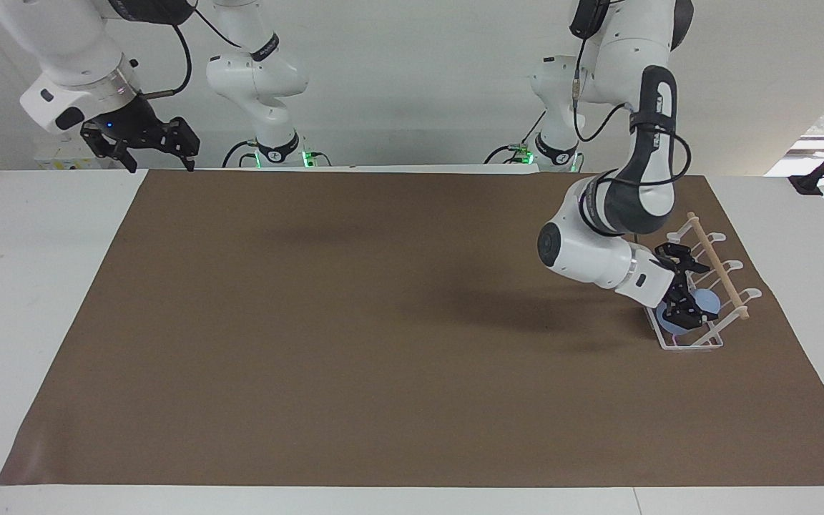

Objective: Hang cup on cup holder

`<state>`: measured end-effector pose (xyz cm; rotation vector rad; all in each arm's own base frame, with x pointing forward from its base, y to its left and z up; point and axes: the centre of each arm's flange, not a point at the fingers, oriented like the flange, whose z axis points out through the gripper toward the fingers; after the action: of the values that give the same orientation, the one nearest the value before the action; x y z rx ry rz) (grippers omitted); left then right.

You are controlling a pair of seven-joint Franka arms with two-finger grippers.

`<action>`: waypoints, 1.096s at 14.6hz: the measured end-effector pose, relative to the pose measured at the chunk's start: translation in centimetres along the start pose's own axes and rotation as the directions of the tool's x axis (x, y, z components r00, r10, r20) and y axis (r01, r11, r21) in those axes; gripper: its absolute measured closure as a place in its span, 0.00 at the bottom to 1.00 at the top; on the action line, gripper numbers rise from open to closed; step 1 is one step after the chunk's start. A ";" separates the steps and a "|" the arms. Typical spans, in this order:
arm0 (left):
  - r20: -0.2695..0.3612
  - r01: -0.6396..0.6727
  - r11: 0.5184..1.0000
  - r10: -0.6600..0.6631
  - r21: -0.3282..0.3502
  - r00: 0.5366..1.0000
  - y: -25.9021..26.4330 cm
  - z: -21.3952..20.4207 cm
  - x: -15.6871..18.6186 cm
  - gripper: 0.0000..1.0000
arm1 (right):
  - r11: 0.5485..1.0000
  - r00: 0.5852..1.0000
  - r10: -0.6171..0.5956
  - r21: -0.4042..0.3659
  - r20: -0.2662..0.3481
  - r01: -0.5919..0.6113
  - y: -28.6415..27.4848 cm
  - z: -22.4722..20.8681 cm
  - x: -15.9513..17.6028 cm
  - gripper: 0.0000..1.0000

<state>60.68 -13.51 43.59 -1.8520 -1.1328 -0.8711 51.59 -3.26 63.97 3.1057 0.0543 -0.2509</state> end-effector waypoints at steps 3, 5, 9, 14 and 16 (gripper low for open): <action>0.182 -0.173 0.981 0.185 -0.082 0.966 -4.3 -1.5 6.2 0.00 | 1.000 1.000 0.001 0.000 -0.002 -0.001 0.0 -0.2 -0.2 0.00; 0.294 -0.270 0.949 0.309 -0.165 0.904 -6.1 -0.4 8.6 0.00 | 1.000 1.000 0.004 0.001 -0.002 -0.004 0.2 -0.2 -0.2 0.00; 0.469 -0.382 0.781 0.609 -0.494 0.640 -7.2 3.8 10.8 0.00 | 1.000 1.000 0.008 0.002 0.005 -0.008 0.4 -0.1 -0.3 0.00; 0.325 -0.391 0.493 0.847 -0.777 0.420 -9.9 4.6 13.7 0.00 | 1.000 1.000 0.009 0.003 0.006 -0.009 0.4 -0.1 -0.3 0.00; 0.231 -0.415 0.390 0.894 -0.822 0.384 -10.5 2.5 14.0 0.00 | 1.000 1.000 0.009 0.003 0.006 -0.009 0.4 -0.1 -0.3 0.00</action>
<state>56.52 -2.81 57.05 -3.0632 -0.1254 0.0300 51.29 -3.71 64.12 3.1069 0.0406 -0.2610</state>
